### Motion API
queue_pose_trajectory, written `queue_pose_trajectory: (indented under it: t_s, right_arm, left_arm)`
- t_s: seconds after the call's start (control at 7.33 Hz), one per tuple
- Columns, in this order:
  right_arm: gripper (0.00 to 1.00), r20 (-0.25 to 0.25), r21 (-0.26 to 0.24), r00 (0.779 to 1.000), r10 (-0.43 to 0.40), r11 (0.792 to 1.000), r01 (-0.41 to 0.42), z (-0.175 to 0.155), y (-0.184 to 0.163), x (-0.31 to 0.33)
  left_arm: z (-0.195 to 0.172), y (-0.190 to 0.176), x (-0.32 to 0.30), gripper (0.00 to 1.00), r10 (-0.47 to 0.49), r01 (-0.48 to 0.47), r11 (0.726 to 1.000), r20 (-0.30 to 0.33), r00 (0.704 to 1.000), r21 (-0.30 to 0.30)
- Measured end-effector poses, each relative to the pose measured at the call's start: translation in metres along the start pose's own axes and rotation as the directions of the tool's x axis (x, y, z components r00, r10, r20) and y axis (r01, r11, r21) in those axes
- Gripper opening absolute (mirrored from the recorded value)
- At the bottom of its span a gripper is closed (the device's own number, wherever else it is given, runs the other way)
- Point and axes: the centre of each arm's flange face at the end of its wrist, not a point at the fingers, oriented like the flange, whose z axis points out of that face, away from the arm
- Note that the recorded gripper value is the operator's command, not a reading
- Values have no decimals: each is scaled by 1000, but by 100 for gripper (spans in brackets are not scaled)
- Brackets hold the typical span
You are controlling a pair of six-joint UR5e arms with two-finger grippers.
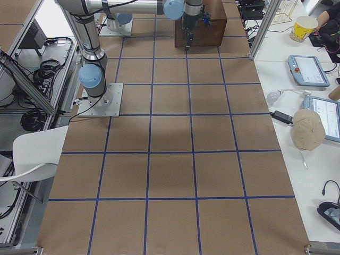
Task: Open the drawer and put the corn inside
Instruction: 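Lower the left gripper onto the yellow corn cob and grasp it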
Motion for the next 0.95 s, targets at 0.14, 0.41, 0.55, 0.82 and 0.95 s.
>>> queue_pose_trajectory:
  t_s: [0.14,0.41,0.55,0.82,0.95]
  right_arm:
    - [100,0,0,1000,0,1000,0,0,0,0]
    - [100,1,0,1000,0,1000,0,0,0,0]
    - [100,1,0,1000,0,1000,0,0,0,0]
    - [100,1,1,1000,0,1000,0,0,0,0]
    - [100,1,1,1000,1,1000,-1,0,0,0]
  left_arm:
    - [7,-1,2,100,12,-12,1000,-9,1000,7]
    - [18,-2,7,100,21,-21,1000,-29,999,17]
    - [24,-2,7,100,25,-24,1000,-36,999,20]
    - [37,-1,5,94,41,-41,999,-35,999,20]
    - [42,-1,4,57,46,-46,999,-26,999,20]
